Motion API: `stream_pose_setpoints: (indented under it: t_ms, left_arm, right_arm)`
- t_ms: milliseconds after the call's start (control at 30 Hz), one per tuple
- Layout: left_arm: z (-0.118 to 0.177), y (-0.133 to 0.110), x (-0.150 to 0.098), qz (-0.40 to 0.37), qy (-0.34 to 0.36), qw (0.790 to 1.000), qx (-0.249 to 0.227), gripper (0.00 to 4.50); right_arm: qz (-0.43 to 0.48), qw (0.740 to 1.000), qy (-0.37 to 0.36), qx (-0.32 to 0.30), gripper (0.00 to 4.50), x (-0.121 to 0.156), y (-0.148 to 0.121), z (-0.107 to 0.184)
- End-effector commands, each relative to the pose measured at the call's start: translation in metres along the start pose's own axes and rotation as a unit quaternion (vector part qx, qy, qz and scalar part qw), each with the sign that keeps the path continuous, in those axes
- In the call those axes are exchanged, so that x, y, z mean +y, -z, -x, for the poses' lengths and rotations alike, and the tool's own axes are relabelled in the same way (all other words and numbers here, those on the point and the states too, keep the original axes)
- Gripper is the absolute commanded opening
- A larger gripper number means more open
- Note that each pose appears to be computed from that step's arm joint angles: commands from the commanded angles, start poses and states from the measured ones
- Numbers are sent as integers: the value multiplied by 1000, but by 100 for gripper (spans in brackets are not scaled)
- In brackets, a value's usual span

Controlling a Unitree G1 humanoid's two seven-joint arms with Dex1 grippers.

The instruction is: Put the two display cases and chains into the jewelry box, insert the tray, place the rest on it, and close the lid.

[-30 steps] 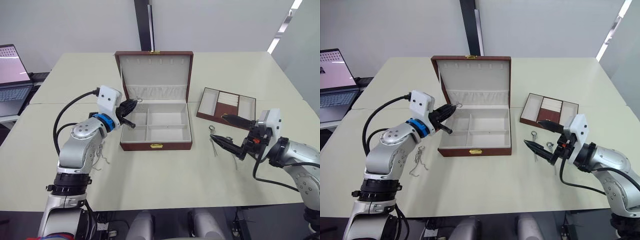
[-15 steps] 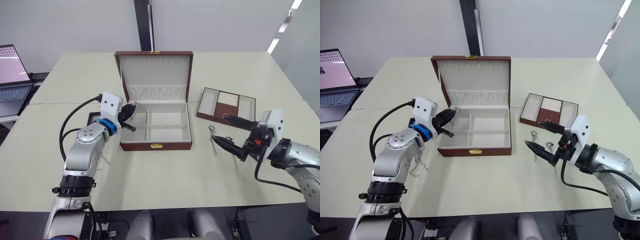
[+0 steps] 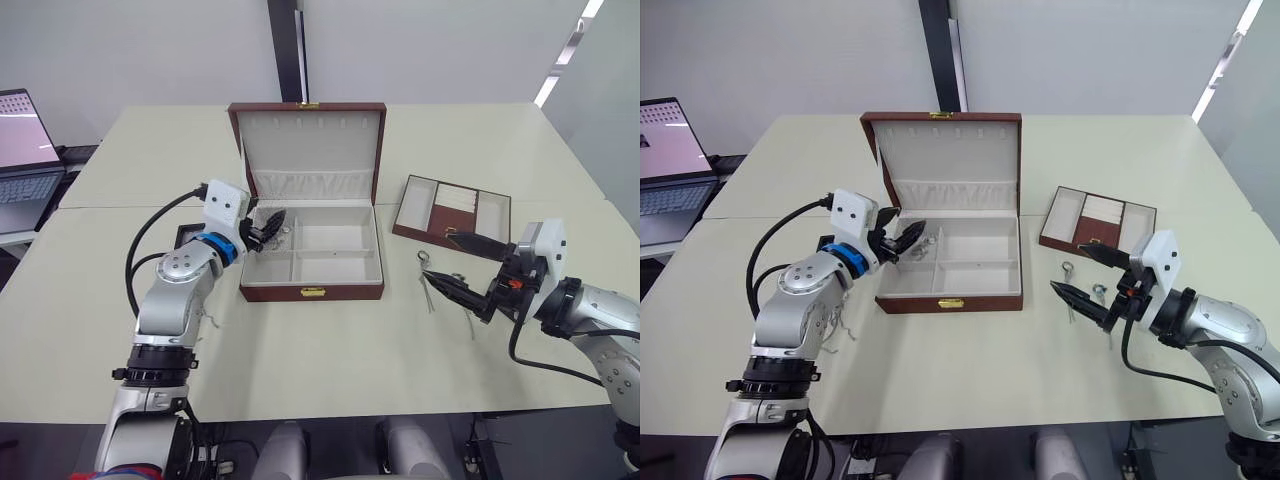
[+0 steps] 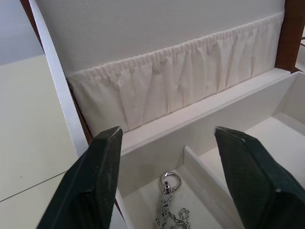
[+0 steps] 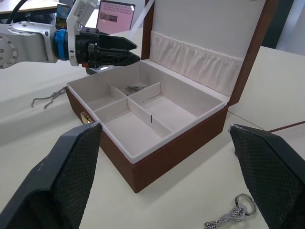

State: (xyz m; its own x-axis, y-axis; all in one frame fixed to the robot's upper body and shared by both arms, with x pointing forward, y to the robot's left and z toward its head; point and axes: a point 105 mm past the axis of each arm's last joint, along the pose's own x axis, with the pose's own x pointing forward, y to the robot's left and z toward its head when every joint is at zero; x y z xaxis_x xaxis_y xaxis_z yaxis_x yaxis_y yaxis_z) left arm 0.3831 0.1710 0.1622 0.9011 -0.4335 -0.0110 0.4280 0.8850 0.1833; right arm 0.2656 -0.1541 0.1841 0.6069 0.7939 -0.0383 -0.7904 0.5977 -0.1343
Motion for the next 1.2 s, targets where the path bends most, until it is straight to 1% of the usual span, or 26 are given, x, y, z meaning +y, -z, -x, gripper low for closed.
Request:
stream_pose_setpoints:
  t_ms: [33,67,133,267,367,500,567,633,667,767,900,1100,1200]
  left_arm:
    - [0,-27,-8,3,28,999,-46,425]
    - [0,-28,-12,7,40,998,-49,448]
    - [1,-29,-17,15,58,997,-51,448]
    - [6,-35,-16,24,69,996,-59,448]
    - [12,-39,-18,29,94,993,-59,448]
    - [39,-37,-3,38,127,990,-38,448]
    - [59,-38,3,58,150,987,-23,448]
    - [84,-36,17,53,154,987,12,448]
    - [91,-36,21,50,154,986,23,448]
    - [111,-33,41,31,124,990,56,448]
    - [149,-19,83,17,32,994,99,448]
    - [193,-1,113,12,-65,989,133,448]
    - [215,10,123,21,-115,984,135,448]
  right_arm:
    - [19,1000,-5,-13,450,3,-12,2]
    - [19,1000,-4,-13,450,2,-12,2]
    - [20,1000,-3,-13,450,1,-13,2]
    - [20,1000,4,-18,450,-4,-15,2]
    - [18,1000,11,-18,450,-9,-15,5]
    - [8,999,36,-8,450,-23,-9,17]
    - [5,998,55,3,450,-34,-4,28]
    - [5,996,84,28,450,-52,5,47]
    - [5,995,92,37,450,-57,9,53]
    - [0,991,120,57,450,-73,20,73]
    - [-16,984,155,87,450,-88,41,100]
    - [-37,973,202,100,450,-104,60,125]
    - [-42,966,234,103,450,-113,68,136]
